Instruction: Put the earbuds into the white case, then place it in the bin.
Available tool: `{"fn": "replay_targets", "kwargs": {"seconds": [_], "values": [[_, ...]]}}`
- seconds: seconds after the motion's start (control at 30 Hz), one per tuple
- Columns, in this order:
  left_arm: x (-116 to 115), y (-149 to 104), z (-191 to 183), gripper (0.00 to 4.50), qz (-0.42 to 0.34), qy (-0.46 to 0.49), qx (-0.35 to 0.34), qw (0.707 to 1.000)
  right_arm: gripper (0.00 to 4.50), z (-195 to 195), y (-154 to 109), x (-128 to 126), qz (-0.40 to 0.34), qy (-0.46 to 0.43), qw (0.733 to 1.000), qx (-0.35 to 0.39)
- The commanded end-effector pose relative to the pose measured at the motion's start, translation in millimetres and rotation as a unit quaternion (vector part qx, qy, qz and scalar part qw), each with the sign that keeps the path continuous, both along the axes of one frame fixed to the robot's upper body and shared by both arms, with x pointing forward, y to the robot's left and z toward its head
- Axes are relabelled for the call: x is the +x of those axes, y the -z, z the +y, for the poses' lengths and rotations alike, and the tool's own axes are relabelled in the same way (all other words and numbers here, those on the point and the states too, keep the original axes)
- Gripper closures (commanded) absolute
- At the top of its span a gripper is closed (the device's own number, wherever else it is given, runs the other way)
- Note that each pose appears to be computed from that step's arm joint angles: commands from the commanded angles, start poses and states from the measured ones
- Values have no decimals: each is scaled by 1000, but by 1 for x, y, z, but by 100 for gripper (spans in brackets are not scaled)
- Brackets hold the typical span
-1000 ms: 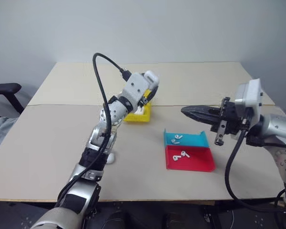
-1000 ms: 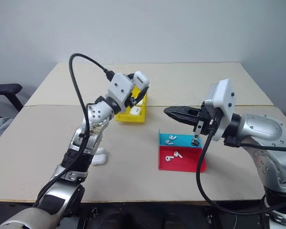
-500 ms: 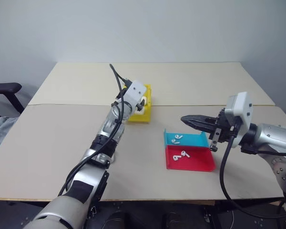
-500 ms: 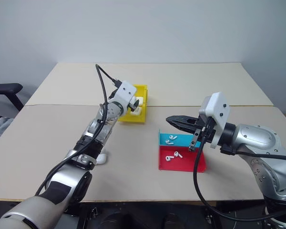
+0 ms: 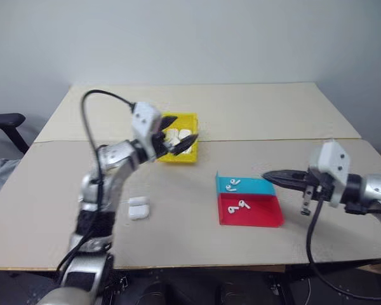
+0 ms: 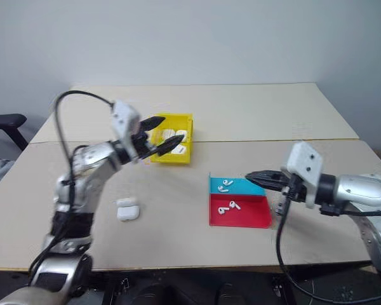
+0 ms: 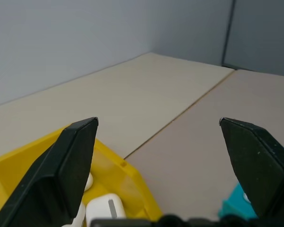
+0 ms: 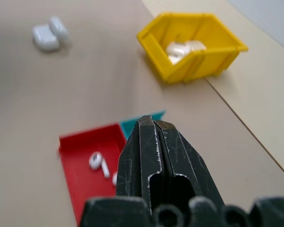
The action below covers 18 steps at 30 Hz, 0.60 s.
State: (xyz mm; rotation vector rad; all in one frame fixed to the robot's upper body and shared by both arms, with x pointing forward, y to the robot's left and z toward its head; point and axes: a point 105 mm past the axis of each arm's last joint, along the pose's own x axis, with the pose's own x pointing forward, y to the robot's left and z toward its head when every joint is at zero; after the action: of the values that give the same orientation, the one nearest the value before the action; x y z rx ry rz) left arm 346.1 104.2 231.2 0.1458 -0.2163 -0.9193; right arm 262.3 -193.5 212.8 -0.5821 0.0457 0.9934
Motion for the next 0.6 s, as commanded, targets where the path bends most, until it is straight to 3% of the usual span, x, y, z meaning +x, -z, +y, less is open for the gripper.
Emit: {"fn": "replay_targets", "kwargs": {"seconds": [0.03,0.27,0.6], "values": [[-42,-4,13,2,-46,79,39,995,450,-23,-11,-2,-41,4,998,-38],[-89,26,55,2,40,118,111,986,450,-58,2,-2,-28,35,995,-94],[-102,25,69,2,50,90,146,984,450,-53,11,-8,-8,3,995,-97]]}}
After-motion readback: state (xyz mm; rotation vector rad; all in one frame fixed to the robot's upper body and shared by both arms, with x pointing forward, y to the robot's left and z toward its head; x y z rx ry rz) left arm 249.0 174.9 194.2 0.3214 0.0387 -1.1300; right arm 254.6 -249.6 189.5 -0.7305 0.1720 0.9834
